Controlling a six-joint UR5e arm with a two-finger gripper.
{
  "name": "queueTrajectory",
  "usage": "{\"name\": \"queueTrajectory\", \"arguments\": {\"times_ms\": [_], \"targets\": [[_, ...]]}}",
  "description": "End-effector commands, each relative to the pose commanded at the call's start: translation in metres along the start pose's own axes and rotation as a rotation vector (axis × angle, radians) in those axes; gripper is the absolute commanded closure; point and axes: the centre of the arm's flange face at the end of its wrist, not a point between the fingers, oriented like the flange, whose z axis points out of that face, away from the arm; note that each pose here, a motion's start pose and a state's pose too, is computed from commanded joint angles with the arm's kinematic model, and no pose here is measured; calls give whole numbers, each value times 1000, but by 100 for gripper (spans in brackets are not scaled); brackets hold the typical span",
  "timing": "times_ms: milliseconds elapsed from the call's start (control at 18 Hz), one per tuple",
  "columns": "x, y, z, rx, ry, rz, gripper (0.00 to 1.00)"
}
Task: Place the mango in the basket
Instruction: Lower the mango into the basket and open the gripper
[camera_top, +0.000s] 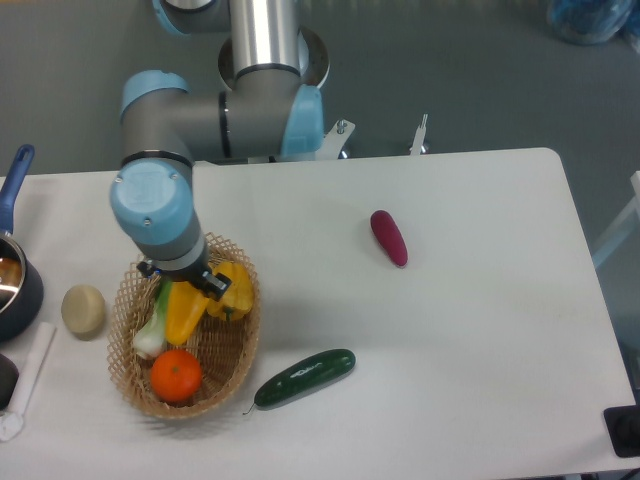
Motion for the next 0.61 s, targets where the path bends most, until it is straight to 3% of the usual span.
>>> {"name": "queueTrajectory", "arguments": {"times_ms": [389, 611], "targets": [[5, -2, 22, -33, 23, 8, 58], [4, -4, 26, -35, 24, 7, 45]]}}
